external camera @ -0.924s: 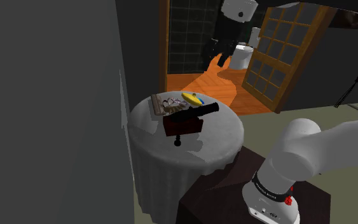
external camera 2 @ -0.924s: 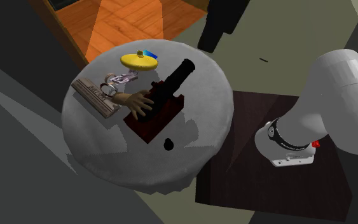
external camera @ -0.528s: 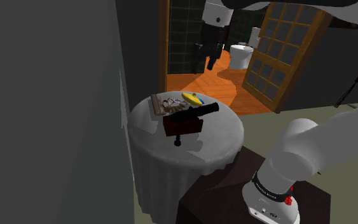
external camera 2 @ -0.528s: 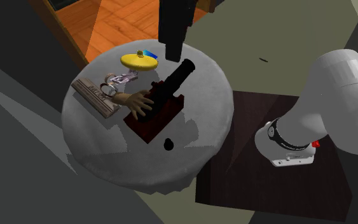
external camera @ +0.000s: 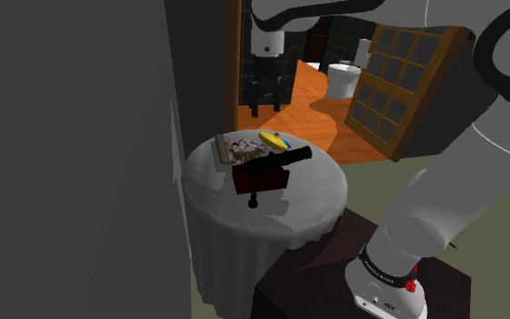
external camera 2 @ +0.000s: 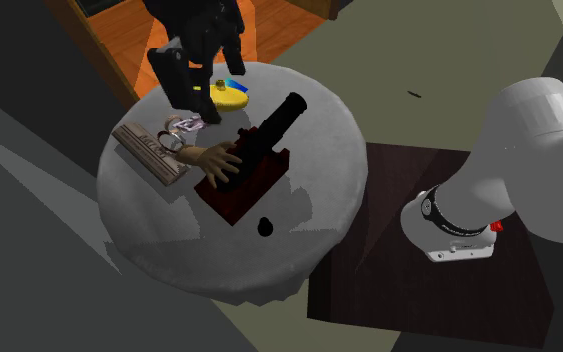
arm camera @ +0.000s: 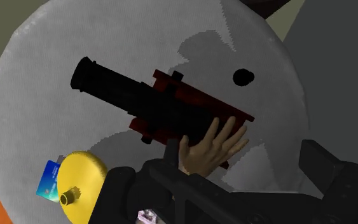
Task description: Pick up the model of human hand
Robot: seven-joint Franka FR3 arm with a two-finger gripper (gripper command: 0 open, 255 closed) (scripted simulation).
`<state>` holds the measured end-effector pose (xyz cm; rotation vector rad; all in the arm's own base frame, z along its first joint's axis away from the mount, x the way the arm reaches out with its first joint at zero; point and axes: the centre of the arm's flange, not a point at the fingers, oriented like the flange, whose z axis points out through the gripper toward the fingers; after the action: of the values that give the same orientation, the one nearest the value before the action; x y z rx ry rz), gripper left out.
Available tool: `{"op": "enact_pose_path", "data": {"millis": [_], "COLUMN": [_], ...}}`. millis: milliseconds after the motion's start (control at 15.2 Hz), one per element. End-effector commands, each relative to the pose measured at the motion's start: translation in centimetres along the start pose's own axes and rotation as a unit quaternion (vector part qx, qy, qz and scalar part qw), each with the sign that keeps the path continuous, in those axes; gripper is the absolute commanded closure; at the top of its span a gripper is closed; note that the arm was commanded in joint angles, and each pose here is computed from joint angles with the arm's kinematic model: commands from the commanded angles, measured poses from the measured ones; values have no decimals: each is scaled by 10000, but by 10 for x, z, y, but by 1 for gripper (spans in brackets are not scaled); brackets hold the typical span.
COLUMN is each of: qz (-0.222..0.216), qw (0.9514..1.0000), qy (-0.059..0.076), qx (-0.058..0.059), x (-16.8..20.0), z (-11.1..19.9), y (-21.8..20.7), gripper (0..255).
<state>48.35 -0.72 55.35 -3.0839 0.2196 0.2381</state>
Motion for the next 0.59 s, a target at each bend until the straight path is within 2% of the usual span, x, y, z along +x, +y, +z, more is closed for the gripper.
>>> {"op": "enact_pose_path", "data": {"millis": [0, 264, 528], "qz": [26, 75, 125], "qw": [9994, 9952, 9869], "qy": [-336, -973, -1607], "qx": [-13, -34, -55], "x": [31, 86, 136], "z": [20, 61, 109], "y": [2, 6, 9], "gripper": [0, 0, 0]}}
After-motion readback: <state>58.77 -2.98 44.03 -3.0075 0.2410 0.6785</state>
